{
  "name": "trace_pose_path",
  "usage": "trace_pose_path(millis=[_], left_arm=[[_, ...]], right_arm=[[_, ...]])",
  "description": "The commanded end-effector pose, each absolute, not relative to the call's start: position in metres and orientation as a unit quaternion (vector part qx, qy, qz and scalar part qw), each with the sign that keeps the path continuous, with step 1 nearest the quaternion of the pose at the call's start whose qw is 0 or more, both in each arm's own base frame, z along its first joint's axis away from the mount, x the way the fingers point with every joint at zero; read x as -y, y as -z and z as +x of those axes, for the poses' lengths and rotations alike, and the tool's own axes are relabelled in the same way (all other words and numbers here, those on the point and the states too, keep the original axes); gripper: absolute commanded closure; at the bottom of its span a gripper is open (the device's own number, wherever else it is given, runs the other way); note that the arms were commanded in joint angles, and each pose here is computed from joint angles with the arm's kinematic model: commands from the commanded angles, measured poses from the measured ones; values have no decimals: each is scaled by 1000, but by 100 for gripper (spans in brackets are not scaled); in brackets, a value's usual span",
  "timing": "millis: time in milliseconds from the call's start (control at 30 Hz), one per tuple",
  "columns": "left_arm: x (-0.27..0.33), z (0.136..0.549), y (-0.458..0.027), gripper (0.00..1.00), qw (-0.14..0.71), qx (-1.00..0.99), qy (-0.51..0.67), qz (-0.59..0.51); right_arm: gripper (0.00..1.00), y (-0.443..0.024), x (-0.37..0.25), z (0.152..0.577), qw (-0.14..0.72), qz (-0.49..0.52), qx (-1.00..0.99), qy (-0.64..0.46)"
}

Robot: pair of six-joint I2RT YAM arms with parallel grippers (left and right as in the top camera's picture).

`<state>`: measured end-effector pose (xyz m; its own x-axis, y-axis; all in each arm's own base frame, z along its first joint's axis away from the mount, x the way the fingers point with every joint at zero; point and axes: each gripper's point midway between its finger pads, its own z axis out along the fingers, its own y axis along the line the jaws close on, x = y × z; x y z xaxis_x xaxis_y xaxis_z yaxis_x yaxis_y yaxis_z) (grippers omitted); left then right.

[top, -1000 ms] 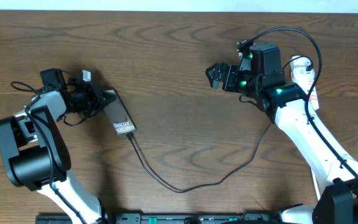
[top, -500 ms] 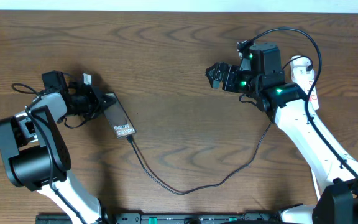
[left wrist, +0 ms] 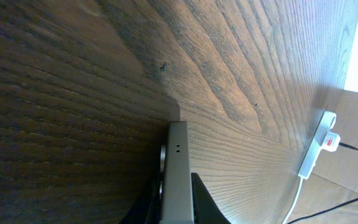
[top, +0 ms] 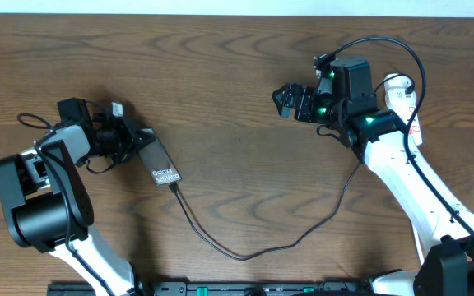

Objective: Plug charger to phone and switch on socket
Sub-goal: 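Lower the held phone with the left gripper toward the table, then lay the phone flat on the table with the left gripper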

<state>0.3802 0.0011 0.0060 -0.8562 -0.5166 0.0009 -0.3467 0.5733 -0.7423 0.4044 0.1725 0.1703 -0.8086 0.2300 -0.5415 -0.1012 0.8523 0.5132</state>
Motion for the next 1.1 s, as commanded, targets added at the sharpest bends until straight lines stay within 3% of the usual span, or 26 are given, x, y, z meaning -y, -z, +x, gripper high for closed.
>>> trace_pose_path(millis=[0, 133, 533, 700, 1067], left_arm=[[-2, 369, 3, 85, 95, -885, 380, -251], [-1, 368, 3, 78, 90, -885, 380, -253], [-1, 361, 6, 71, 75, -887, 372, -261], [-11, 349, 19, 53, 52, -902, 326, -278], [-16, 334, 27, 50, 24, -910, 294, -291]], right_arm=[[1, -178, -175, 404, 318, 26, -909, -267], [1, -178, -175, 404, 317, 27, -910, -267], [1, -178, -175, 404, 317, 27, -910, -267], [1, -178, -175, 404, 317, 27, -910, -267], [1, -178, -175, 404, 316, 27, -910, -267]])
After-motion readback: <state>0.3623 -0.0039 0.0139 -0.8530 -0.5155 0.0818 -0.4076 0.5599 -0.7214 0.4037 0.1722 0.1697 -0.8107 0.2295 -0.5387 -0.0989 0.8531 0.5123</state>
